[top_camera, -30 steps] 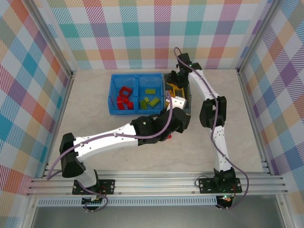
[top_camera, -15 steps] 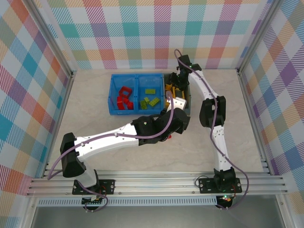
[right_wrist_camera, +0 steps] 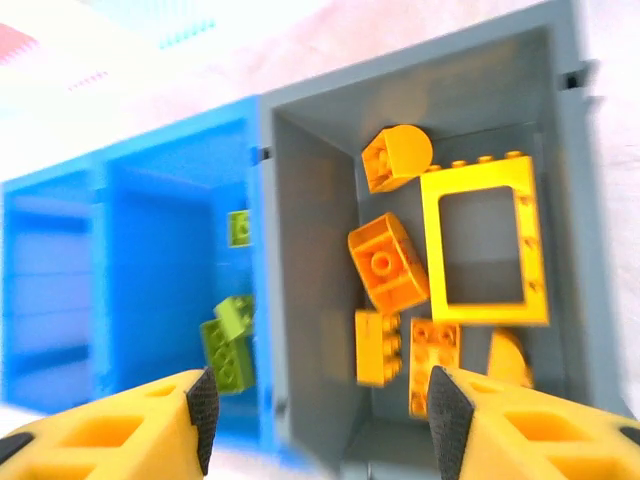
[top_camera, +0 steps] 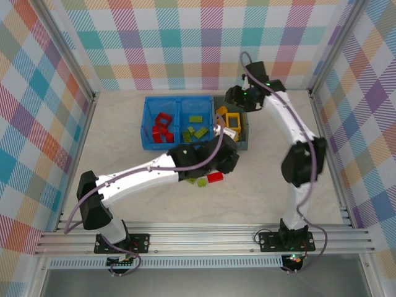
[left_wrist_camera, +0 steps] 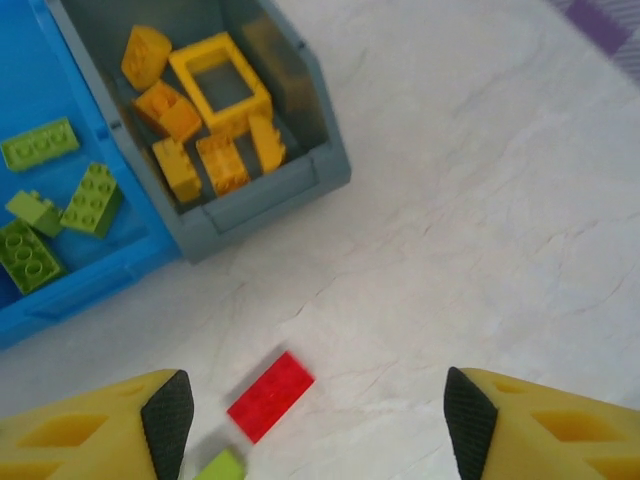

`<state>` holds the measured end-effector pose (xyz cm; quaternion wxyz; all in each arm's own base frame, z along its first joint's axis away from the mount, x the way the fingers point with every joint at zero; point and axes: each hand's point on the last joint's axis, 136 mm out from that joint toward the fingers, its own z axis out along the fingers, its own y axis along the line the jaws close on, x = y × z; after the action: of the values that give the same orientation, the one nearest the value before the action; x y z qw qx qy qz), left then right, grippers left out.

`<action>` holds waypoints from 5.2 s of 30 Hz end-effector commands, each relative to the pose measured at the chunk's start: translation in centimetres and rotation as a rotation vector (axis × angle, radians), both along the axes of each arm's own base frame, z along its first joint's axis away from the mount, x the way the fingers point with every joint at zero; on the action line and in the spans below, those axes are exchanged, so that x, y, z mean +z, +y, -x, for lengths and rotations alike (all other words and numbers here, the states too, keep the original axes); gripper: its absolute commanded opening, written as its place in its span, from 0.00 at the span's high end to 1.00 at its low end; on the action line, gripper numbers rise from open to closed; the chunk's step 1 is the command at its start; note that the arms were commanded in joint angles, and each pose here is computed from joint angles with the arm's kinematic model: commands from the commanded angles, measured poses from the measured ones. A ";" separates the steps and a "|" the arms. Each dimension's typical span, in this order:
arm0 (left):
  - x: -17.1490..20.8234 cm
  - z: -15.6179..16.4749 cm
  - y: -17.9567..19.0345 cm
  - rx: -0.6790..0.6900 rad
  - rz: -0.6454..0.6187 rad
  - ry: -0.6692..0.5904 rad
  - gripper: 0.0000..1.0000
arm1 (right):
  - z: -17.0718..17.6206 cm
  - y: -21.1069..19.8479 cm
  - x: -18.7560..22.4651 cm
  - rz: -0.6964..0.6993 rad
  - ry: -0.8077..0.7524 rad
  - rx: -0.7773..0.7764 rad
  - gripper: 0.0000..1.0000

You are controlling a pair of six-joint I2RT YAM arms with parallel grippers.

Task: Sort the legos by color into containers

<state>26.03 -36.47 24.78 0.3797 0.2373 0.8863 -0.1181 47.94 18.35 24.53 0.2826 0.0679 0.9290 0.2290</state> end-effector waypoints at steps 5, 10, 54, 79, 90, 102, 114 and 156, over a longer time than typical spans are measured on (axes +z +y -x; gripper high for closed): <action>-7.6 1.0 2.9 -0.390 -0.273 0.237 0.28 | 14.8 -2.5 3.1 -0.080 -0.099 0.005 0.35; -11.6 0.5 2.9 -0.550 -0.355 0.309 0.28 | 25.6 -3.1 1.1 -0.211 0.012 0.082 0.29; -4.8 -6.8 13.9 0.094 0.122 0.291 0.76 | 31.5 3.6 3.2 -0.009 -0.099 0.510 0.28; -13.2 -24.7 23.2 0.404 0.383 0.597 0.75 | 22.8 28.7 2.8 0.130 -0.457 0.558 0.28; -15.4 -25.2 22.9 0.410 0.392 0.642 0.71 | 20.9 27.1 1.4 0.190 -0.428 0.428 0.26; -12.8 -25.0 23.1 0.403 0.390 0.591 0.45 | 21.2 26.5 0.6 0.203 -0.399 0.431 0.26; 0.8 -15.2 23.6 0.429 0.433 0.311 0.41 | 25.2 19.8 -6.6 0.281 -0.238 0.691 0.22; -0.5 9.0 21.2 0.389 0.692 0.314 0.33 | 14.4 16.5 -7.9 0.355 -0.035 0.568 0.63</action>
<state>15.41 -12.63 21.15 0.2919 -0.1426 0.8850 -0.3336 29.51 36.05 10.65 0.1713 -0.3253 0.9255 0.0914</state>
